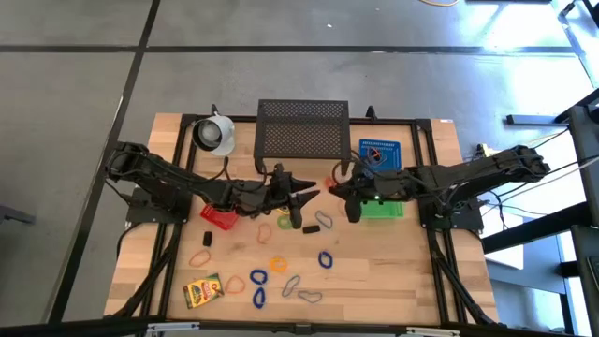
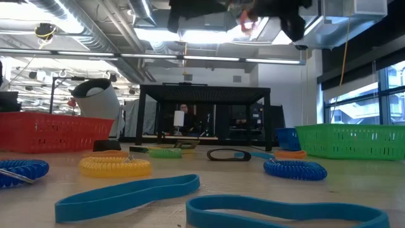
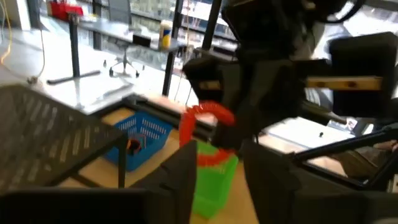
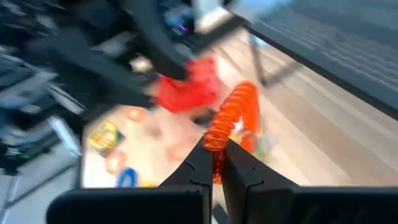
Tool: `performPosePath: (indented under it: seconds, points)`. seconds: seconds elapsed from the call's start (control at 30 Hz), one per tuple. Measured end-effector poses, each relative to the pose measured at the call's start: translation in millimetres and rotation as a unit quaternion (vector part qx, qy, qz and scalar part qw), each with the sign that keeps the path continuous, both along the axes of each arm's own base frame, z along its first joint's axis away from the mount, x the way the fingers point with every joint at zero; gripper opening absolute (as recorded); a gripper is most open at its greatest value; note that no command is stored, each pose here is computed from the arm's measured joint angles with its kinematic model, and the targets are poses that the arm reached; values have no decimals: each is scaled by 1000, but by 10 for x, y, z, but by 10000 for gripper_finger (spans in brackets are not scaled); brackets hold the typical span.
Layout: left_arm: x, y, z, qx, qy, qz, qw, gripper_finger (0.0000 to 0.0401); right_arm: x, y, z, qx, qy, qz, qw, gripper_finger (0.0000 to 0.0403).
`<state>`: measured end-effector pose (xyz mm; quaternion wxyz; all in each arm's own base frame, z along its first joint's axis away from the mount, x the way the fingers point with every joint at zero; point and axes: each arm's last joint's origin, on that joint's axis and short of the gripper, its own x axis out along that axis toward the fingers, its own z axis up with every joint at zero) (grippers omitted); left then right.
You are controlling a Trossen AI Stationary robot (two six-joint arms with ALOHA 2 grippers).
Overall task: Pick & Place Office Desk Supplies
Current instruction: Put the orange spring keychain into the green bin
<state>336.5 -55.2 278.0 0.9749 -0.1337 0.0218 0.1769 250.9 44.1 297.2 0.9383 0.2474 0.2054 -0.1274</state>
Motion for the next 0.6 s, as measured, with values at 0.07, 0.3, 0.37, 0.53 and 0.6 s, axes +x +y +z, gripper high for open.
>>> performPosePath:
  seconds: [0.07, 0.3, 0.37, 0.53, 0.6]
  points:
    - [-6, 4, -48, -8, 21, 2, 1000, 160, -101, -64, -32, 9, 40, -19, 999, 12]
    - [-19, 8, -113, -19, 48, 10, 999, 206, -525, -201, -190, 51, 218, -57, 973, 11]
    - [-20, 24, -111, -17, 47, 22, 998, 207, -620, -215, -260, 65, 278, -67, 956, 11]
    - [-11, 99, -103, -17, 42, 45, 998, 207, -640, -205, -395, 75, 357, -76, 928, 11]
    - [-7, 129, -103, -17, 42, 49, 998, 207, -597, -194, -443, 78, 371, -72, 923, 12]
